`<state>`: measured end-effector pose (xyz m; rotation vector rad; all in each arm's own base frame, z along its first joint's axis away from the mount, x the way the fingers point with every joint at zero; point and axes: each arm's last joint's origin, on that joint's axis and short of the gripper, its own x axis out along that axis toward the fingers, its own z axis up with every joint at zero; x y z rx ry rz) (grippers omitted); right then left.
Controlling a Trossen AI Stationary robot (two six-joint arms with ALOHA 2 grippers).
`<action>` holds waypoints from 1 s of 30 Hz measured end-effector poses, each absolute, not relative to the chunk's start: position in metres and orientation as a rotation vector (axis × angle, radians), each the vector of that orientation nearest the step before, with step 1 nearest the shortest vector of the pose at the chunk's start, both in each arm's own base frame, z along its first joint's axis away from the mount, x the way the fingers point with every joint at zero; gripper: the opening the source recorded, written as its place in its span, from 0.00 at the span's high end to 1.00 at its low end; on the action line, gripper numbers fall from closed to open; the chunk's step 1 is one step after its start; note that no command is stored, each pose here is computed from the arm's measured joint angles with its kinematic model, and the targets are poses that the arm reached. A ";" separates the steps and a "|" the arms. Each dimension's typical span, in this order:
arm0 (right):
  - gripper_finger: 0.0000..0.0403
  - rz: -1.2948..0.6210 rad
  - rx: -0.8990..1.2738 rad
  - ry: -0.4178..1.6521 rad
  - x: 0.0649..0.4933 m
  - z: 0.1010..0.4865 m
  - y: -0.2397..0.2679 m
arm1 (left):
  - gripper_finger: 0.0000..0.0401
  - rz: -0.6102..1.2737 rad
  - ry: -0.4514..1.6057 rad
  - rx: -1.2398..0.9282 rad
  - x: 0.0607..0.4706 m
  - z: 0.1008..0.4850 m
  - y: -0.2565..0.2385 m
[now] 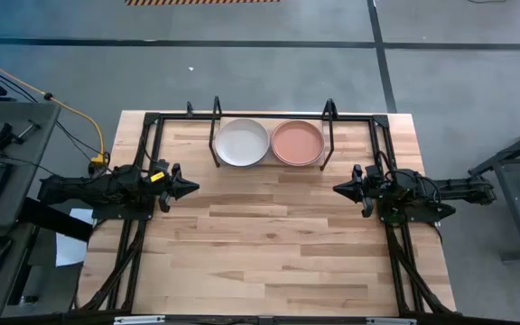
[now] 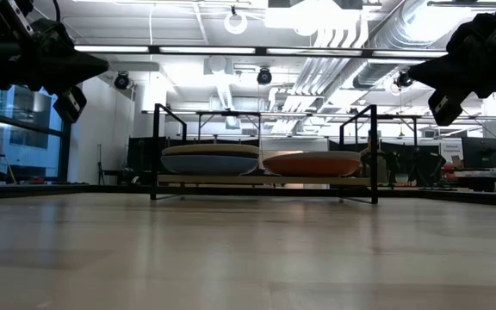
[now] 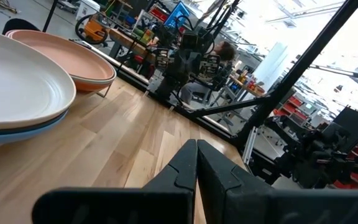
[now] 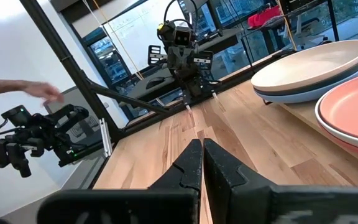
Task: Place and stack plates onto a shelf
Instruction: Return to Home Position
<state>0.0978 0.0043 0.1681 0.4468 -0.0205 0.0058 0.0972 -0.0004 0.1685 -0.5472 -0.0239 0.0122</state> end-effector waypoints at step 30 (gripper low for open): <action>1.00 0.006 0.447 -0.020 0.098 0.168 0.004 | 1.00 0.009 -0.020 0.026 0.097 0.168 0.001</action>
